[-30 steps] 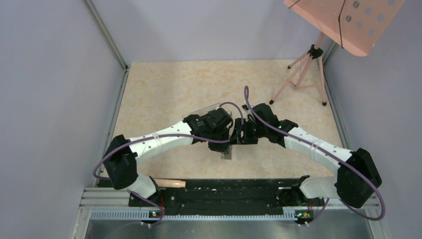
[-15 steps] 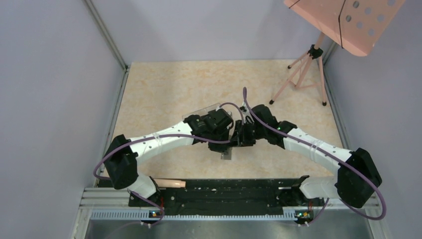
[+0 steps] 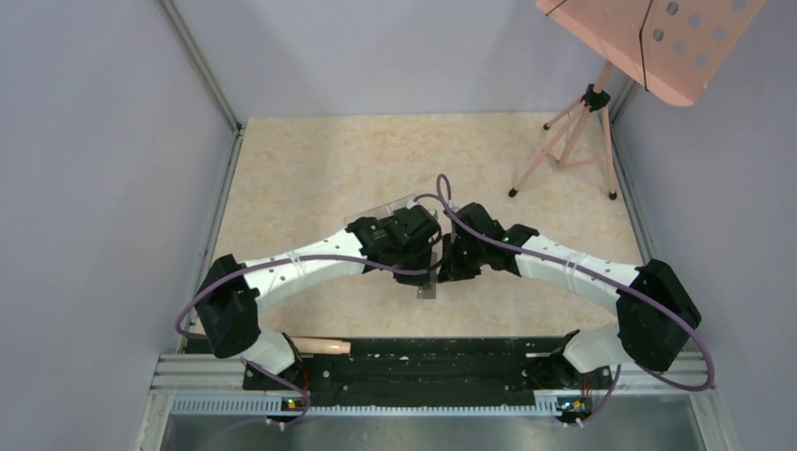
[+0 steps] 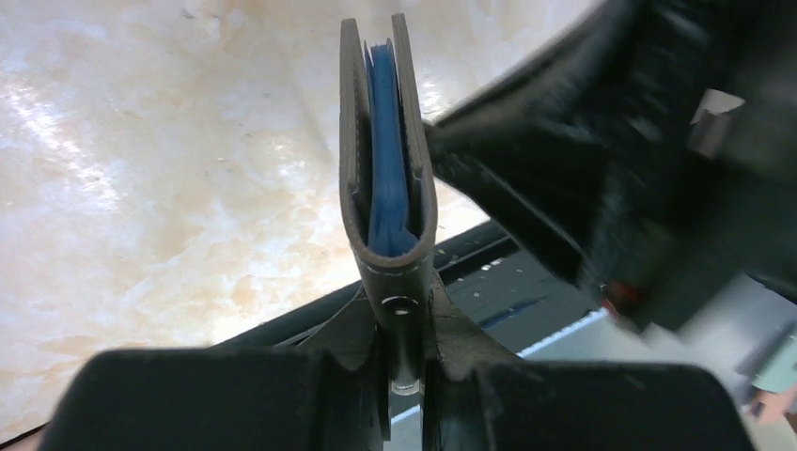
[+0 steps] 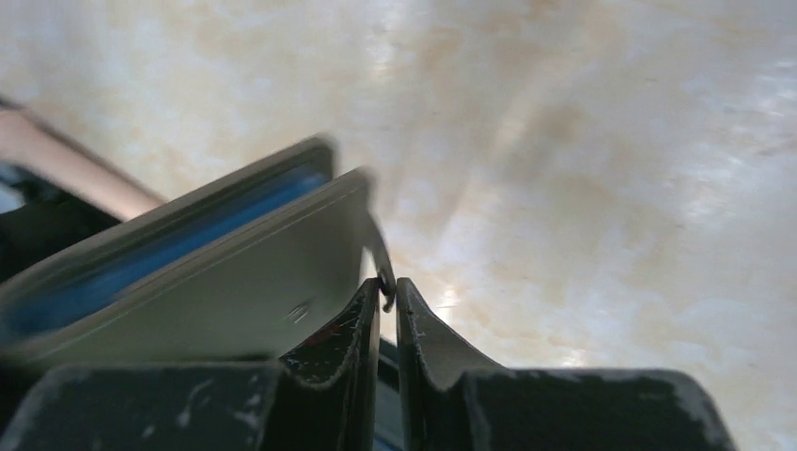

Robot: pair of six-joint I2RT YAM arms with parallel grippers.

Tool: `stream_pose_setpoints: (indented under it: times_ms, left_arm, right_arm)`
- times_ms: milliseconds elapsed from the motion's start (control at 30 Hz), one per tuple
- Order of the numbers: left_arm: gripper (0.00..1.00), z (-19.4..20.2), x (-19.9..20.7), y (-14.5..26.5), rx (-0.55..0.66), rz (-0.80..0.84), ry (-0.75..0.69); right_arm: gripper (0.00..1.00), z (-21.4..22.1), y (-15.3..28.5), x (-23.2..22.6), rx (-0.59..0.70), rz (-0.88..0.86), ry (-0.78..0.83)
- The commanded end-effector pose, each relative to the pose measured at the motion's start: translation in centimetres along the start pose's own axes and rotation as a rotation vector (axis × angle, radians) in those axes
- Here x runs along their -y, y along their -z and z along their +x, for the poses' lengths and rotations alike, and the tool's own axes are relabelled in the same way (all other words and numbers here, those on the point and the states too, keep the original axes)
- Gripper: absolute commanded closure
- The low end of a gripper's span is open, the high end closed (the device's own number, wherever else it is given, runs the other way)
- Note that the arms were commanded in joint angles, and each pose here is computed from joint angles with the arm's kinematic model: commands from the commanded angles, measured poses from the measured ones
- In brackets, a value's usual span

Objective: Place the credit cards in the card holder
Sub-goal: Open the card holder.

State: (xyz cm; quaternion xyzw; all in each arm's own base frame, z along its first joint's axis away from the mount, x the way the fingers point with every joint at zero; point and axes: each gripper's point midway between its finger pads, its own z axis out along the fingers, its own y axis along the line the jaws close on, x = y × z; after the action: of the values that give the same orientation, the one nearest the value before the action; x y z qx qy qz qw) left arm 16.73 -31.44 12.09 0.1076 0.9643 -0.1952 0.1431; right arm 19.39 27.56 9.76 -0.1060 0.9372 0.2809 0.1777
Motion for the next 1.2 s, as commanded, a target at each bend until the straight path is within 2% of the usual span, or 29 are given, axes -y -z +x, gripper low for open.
stream_pose_setpoints:
  times_ms: [0, 233, 333, 567, 700, 833, 867, 967, 1033, 1067, 1167]
  left_arm:
    - [1.0, -2.5, 4.2, 3.1, 0.131, 0.189, -0.008]
    - [1.0, -1.6, 4.2, 2.7, 0.122, 0.234, 0.017]
    - [1.0, -1.1, 4.0, 2.5, 0.117, 0.25, 0.03]
    - [1.0, -0.1, 3.5, 2.0, 0.122, 0.278, 0.059]
    - [1.0, 0.1, 4.0, 2.1, 0.127, 0.329, 0.058]
    - [1.0, 0.1, 5.0, 2.8, 0.132, 0.396, 0.039]
    - [1.0, 0.1, 5.2, 3.0, 0.134, 0.408, 0.035]
    - [1.0, 0.0, 5.5, 3.4, 0.146, 0.429, 0.021]
    - [1.0, -0.1, 5.3, 3.6, 0.151, 0.423, 0.019]
    - [1.0, -0.1, 5.2, 3.6, 0.153, 0.418, 0.02]
    - [1.0, 0.0, 5.2, 3.7, 0.153, 0.42, 0.018]
  right_arm:
    - [0.88, 1.4, -0.4, 5.0, -0.037, 0.192, -0.02]
    - [0.84, 0.2, 1.5, 6.4, 0.01, 0.099, -0.064]
    - [0.77, -0.3, 2.9, 6.0, 0.032, 0.029, -0.064]
    - [0.44, -0.9, 6.4, 2.9, 0.101, -0.153, 0.0]
    - [0.32, -0.4, 6.8, 1.2, 0.085, -0.261, 0.018]
    - [0.34, 0.3, 6.3, 0.2, 0.046, -0.341, 0.002]
    - [0.37, 0.4, 6.0, 0.4, 0.039, -0.337, -0.005]
    - [0.62, 0.6, 5.4, 0.8, 0.018, -0.325, -0.013]
    - [0.73, 0.7, 5.1, 1.2, 0.008, -0.301, -0.016]
    - [0.77, 0.7, 5.0, 1.6, 0.007, -0.281, -0.02]
    - [0.79, 0.8, 4.8, 2.2, 0.003, -0.251, -0.017]
